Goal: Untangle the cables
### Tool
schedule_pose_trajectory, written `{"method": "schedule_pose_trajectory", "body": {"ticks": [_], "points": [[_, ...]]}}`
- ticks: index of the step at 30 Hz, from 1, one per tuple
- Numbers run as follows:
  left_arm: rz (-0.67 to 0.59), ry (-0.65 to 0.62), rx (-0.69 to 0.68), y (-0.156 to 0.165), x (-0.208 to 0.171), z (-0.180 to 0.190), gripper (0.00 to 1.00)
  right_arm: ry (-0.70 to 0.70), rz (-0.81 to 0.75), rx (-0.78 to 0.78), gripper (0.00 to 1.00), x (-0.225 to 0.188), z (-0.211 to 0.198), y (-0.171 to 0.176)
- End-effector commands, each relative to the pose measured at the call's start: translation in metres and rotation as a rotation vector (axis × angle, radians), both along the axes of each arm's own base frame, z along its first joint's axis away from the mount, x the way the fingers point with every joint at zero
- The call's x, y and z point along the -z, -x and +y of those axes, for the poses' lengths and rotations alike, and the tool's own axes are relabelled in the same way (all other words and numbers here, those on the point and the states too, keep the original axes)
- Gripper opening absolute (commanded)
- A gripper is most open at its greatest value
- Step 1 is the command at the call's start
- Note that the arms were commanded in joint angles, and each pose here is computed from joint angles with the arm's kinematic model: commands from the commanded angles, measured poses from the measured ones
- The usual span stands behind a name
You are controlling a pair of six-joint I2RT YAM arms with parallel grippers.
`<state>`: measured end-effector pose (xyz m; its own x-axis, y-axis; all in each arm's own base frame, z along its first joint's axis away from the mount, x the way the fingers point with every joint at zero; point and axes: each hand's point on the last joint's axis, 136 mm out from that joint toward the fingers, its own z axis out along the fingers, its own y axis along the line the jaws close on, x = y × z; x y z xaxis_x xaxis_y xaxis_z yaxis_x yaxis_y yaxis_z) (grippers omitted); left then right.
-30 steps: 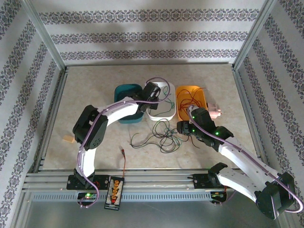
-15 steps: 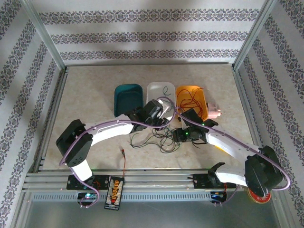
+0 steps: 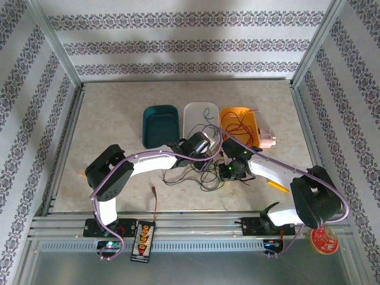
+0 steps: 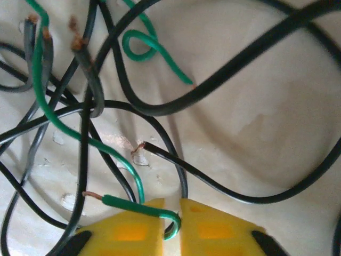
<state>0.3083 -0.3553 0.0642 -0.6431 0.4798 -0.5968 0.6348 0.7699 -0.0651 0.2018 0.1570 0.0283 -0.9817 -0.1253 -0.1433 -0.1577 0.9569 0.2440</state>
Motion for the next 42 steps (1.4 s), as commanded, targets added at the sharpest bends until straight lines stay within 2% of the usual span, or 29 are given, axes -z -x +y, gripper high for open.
{"method": "schedule_pose_trajectory", "body": {"ticks": [1,4,11,16,24,28,35,40,42], "points": [[-0.021,-0.008,0.016,0.001,0.0,-0.014,0.54,-0.038,-0.068,-0.008,0.0,-0.019,0.008,-0.01],[-0.009,-0.022,0.032,0.005,0.008,-0.02,0.5,-0.089,-0.12,-0.017,0.0,-0.037,0.012,-0.011],[0.023,-0.095,0.023,0.009,0.036,-0.015,0.28,-0.208,-0.268,0.002,0.0,-0.092,0.016,-0.021],[0.037,-0.146,0.008,0.013,0.056,-0.003,0.14,-0.351,-0.343,0.103,0.0,-0.127,0.009,-0.033],[0.05,-0.214,-0.03,0.02,0.079,0.02,0.0,-0.543,-0.406,0.282,0.0,-0.165,-0.014,-0.05],[0.06,-0.215,-0.051,0.025,0.084,0.029,0.0,-0.617,-0.412,0.35,0.0,-0.176,-0.022,-0.055],[0.081,-0.184,-0.086,0.033,0.085,0.045,0.0,-0.662,-0.43,0.422,0.0,-0.188,-0.038,-0.064],[0.086,-0.072,-0.052,0.044,0.071,0.042,0.0,-0.661,-0.445,0.395,0.0,-0.194,-0.039,-0.064],[0.066,-0.005,-0.026,0.046,0.054,0.035,0.02,-0.671,-0.422,0.376,0.0,-0.191,-0.036,-0.061]]}}
